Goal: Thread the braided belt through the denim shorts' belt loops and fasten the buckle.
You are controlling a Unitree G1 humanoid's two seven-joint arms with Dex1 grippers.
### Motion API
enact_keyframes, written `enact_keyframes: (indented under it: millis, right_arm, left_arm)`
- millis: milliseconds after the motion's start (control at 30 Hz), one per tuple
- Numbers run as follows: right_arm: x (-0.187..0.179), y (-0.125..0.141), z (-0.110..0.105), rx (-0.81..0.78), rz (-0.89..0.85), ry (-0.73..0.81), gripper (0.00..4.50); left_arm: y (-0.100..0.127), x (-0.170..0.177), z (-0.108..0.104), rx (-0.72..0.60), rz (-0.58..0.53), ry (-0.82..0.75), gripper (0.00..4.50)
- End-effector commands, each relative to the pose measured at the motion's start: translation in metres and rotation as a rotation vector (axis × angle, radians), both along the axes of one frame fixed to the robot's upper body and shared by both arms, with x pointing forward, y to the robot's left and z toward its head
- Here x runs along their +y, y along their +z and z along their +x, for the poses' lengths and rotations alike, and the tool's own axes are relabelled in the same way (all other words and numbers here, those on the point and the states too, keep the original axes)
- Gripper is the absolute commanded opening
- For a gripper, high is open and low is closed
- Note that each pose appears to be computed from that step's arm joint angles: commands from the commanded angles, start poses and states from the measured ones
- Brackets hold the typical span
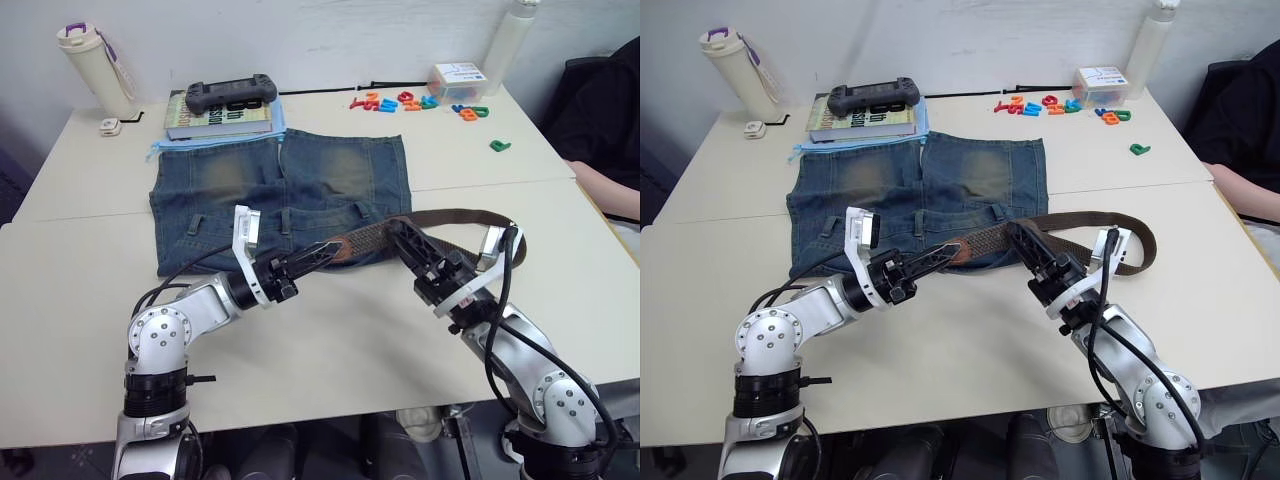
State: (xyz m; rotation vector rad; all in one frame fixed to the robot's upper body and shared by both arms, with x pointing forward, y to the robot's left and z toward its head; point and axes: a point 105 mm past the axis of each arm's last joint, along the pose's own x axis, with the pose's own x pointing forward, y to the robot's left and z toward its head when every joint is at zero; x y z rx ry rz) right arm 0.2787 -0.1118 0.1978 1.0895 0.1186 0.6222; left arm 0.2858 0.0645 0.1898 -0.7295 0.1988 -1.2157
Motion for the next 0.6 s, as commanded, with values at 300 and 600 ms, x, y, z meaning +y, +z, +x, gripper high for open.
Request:
enact_keyframes:
  millis: [300,600]
  right_arm:
    - [0.005,0.015,-0.003,-0.075,0.002,-0.009,0.00]
    - [-0.013,0.024,0.011,-0.100,-0.018,-0.173,0.00]
  left_arm:
    - [0.005,-0.003,-0.007,-0.062,0.025,-0.009,0.94]
    - [-0.008,0.022,0.001,-0.250,0.246,0.113,3.58]
